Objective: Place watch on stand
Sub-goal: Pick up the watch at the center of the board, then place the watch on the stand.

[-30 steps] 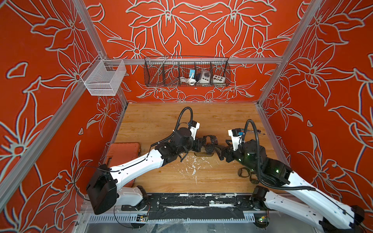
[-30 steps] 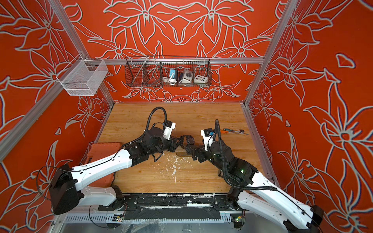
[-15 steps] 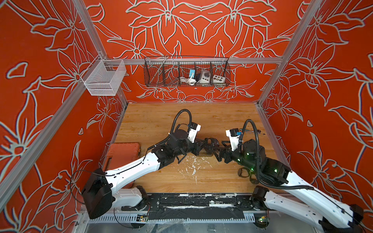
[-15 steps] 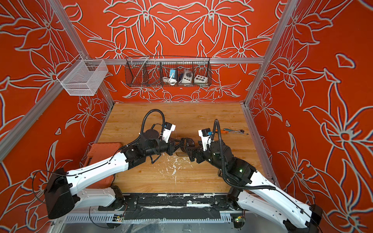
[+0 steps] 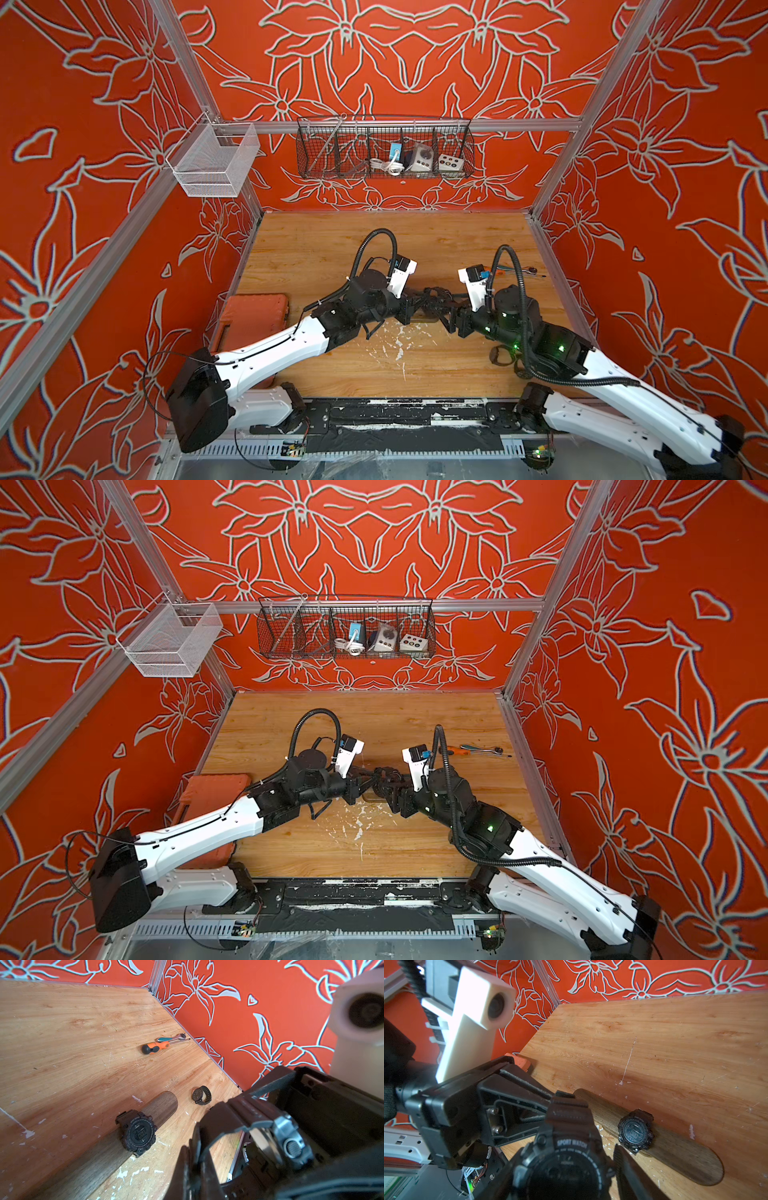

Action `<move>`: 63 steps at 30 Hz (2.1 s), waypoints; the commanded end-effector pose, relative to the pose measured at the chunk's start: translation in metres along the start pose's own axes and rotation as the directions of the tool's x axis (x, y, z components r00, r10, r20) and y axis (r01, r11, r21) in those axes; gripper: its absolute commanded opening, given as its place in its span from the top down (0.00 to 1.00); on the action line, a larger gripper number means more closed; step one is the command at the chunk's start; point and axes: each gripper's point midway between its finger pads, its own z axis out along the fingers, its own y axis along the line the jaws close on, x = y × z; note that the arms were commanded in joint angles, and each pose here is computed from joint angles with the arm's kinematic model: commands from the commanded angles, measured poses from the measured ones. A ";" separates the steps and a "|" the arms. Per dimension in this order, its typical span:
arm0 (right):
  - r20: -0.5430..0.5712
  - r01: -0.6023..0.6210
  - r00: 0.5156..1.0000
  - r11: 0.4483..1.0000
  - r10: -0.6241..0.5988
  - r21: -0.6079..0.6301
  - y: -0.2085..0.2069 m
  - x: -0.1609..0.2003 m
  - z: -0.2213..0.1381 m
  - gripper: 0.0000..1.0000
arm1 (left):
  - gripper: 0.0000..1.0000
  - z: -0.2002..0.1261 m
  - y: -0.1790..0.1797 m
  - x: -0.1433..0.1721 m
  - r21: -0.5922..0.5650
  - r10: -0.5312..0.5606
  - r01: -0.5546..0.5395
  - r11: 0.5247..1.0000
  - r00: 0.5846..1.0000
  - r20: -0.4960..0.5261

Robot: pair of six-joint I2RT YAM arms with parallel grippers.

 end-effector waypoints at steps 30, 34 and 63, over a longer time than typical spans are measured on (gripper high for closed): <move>-0.040 0.028 0.999 0.986 -0.022 0.166 -0.023 -0.009 -0.004 0.60 | 0.64 0.005 0.026 0.007 -0.143 -0.007 0.005 0.990 1.000 -0.015; -0.082 0.029 0.997 0.980 -0.013 0.197 -0.042 -0.005 -0.002 0.61 | 0.51 -0.004 0.038 0.009 -0.196 -0.022 0.016 0.981 0.999 -0.027; -0.285 0.083 0.951 0.782 0.124 0.618 -0.197 0.055 0.011 0.67 | 0.26 -0.050 0.172 0.069 -0.413 -0.470 0.433 0.801 0.882 0.012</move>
